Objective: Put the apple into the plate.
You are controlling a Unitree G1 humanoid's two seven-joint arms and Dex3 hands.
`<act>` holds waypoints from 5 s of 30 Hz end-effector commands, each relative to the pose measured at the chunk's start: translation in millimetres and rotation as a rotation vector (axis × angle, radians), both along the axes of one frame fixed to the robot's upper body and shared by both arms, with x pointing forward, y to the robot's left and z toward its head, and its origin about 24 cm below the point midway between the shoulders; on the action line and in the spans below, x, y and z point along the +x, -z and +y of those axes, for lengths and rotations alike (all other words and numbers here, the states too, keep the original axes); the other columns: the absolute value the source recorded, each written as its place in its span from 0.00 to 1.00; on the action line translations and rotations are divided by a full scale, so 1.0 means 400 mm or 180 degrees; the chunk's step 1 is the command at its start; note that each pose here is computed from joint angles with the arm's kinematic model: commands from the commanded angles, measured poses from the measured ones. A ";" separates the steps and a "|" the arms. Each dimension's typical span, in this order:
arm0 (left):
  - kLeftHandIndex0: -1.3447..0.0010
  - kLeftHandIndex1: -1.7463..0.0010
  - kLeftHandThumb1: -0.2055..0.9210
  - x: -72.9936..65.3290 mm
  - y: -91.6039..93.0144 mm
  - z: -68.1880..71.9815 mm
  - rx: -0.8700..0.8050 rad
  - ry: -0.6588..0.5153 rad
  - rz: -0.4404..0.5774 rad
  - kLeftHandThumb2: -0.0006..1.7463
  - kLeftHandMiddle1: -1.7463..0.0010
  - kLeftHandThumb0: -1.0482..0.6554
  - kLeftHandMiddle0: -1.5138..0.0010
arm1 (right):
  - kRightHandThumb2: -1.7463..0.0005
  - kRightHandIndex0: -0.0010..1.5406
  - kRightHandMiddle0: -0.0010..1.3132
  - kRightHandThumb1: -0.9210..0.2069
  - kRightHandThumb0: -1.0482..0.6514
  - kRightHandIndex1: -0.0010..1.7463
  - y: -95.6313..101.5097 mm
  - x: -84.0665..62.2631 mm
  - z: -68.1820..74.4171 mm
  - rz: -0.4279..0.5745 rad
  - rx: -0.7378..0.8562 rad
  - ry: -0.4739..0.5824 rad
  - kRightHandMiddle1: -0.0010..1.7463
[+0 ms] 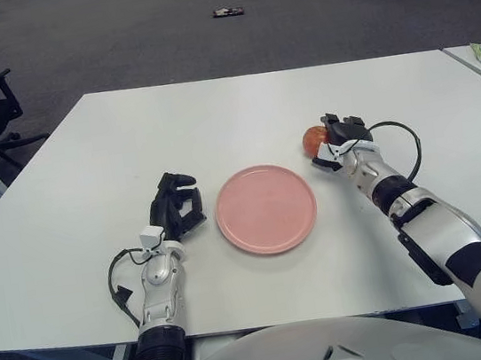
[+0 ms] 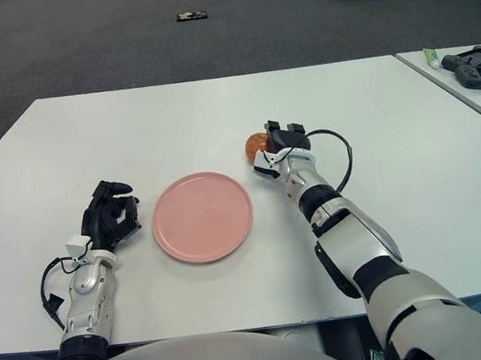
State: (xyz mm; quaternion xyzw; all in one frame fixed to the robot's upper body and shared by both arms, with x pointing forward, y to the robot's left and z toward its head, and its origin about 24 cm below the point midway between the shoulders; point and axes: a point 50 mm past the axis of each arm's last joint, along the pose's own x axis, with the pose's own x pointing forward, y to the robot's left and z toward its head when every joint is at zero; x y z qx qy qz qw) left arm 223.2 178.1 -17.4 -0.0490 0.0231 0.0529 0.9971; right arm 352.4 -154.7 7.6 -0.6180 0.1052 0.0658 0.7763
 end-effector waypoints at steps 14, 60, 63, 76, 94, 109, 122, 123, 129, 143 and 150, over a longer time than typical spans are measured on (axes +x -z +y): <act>0.66 0.00 0.65 -0.027 0.047 0.003 -0.0116 -0.0035 0.0329 0.61 0.00 0.37 0.46 | 0.43 0.00 0.00 0.32 0.33 0.27 -0.056 0.038 0.002 -0.0232 -0.0464 -0.0319 0.29; 0.68 0.00 0.67 -0.030 0.050 0.014 -0.0106 -0.0095 0.0389 0.59 0.00 0.38 0.48 | 0.01 0.58 0.48 0.85 0.61 1.00 0.017 -0.013 0.022 0.0290 0.0047 -0.0942 1.00; 0.68 0.00 0.67 -0.029 0.049 0.015 -0.0111 -0.0104 0.0386 0.59 0.00 0.38 0.48 | 0.00 0.58 0.49 0.86 0.61 1.00 0.009 -0.009 0.023 0.0214 0.0072 -0.0931 1.00; 0.67 0.00 0.66 -0.028 0.045 0.020 -0.0086 -0.0132 0.0394 0.60 0.00 0.37 0.48 | 0.00 0.58 0.50 0.86 0.61 1.00 -0.006 -0.003 0.025 -0.0123 0.0426 -0.0604 1.00; 0.67 0.00 0.66 -0.029 0.044 0.022 -0.0062 -0.0140 0.0405 0.60 0.00 0.37 0.48 | 0.00 0.59 0.55 0.89 0.61 1.00 -0.066 -0.001 0.031 -0.0733 0.1070 -0.0546 0.96; 0.68 0.00 0.66 -0.032 0.046 0.022 -0.0071 -0.0130 0.0413 0.60 0.00 0.37 0.47 | 0.00 0.59 0.57 0.90 0.61 1.00 -0.158 -0.030 0.055 -0.1165 0.1364 -0.0759 0.94; 0.67 0.00 0.66 -0.032 0.045 0.017 -0.0035 -0.0118 0.0397 0.60 0.00 0.37 0.47 | 0.00 0.59 0.55 0.89 0.61 1.00 -0.221 -0.108 0.127 -0.1459 0.1507 -0.1412 0.96; 0.67 0.00 0.66 -0.032 0.045 0.018 -0.0034 -0.0117 0.0396 0.60 0.00 0.37 0.47 | 0.00 0.58 0.54 0.89 0.61 1.00 -0.223 -0.112 0.130 -0.1471 0.1508 -0.1447 0.97; 0.67 0.00 0.65 -0.030 0.046 0.016 -0.0025 -0.0101 0.0376 0.61 0.00 0.37 0.46 | 0.00 0.58 0.54 0.88 0.61 1.00 -0.235 -0.138 0.146 -0.1534 0.1523 -0.1790 0.98; 0.65 0.00 0.62 -0.027 0.046 0.012 0.0025 -0.0072 0.0306 0.64 0.00 0.37 0.42 | 0.00 0.58 0.52 0.87 0.61 1.00 -0.245 -0.208 0.184 -0.1262 0.1544 -0.2593 0.99; 0.64 0.00 0.61 -0.027 0.047 0.012 0.0068 -0.0061 0.0304 0.64 0.00 0.36 0.42 | 0.00 0.59 0.54 0.88 0.61 1.00 -0.235 -0.194 0.186 -0.1169 0.1431 -0.2599 0.97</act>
